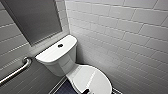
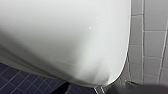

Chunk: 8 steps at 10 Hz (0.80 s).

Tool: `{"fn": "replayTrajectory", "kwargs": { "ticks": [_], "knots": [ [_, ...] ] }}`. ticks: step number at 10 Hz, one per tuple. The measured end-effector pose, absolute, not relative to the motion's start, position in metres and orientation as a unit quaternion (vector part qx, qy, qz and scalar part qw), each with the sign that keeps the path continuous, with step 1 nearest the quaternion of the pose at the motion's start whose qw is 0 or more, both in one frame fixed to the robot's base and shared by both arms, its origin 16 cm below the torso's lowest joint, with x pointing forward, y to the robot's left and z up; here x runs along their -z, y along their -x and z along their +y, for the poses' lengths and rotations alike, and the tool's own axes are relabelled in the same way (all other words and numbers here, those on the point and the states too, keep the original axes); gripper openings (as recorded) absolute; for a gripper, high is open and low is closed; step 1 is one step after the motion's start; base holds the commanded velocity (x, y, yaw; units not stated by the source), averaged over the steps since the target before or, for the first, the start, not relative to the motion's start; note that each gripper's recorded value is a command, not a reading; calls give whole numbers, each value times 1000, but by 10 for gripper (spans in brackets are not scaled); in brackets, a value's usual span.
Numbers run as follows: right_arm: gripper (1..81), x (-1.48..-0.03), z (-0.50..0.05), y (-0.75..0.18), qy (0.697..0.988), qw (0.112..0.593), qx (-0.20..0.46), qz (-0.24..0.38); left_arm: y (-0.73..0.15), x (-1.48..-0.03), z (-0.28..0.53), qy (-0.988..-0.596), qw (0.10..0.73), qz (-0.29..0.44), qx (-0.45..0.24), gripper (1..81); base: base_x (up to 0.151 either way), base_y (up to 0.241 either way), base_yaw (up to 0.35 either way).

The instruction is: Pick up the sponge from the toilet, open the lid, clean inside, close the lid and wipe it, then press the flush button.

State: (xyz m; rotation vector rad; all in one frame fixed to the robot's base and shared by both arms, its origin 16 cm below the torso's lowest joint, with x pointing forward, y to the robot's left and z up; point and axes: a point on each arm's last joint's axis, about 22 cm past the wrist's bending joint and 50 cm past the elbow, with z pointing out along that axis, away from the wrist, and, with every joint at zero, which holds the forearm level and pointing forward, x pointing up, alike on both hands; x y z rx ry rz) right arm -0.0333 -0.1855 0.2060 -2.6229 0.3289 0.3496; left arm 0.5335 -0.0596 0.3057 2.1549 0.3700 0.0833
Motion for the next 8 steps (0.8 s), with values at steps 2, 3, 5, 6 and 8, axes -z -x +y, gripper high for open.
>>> {"fn": "replayTrajectory", "kwargs": {
  "ticks": [2, 3, 5, 6, 8],
  "knots": [
    [10, -206, -186, 33, 956, 235, -127, 120, -536, -307, -58, -870, 461, 173, -29, 811, 0, 0, 0],
    [10, -206, -186, 33, 956, 235, -127, 120, -536, -307, -58, -869, 462, 176, -28, 811, 0, 0, 0],
    [10, -206, -186, 33, 956, 235, -127, 120, -537, -307, -58, -865, 463, 190, -22, 811, 0, 0, 0],
    [10, -206, -186, 33, 956, 235, -128, 119, -538, -308, -59, -863, 464, 198, -20, 811, 0, 0, 0],
    [10, -206, -186, 33, 956, 235, -128, 119, -537, -312, -68, -860, 469, 199, -18, 811, 0, 0, 0]
  ]
}}
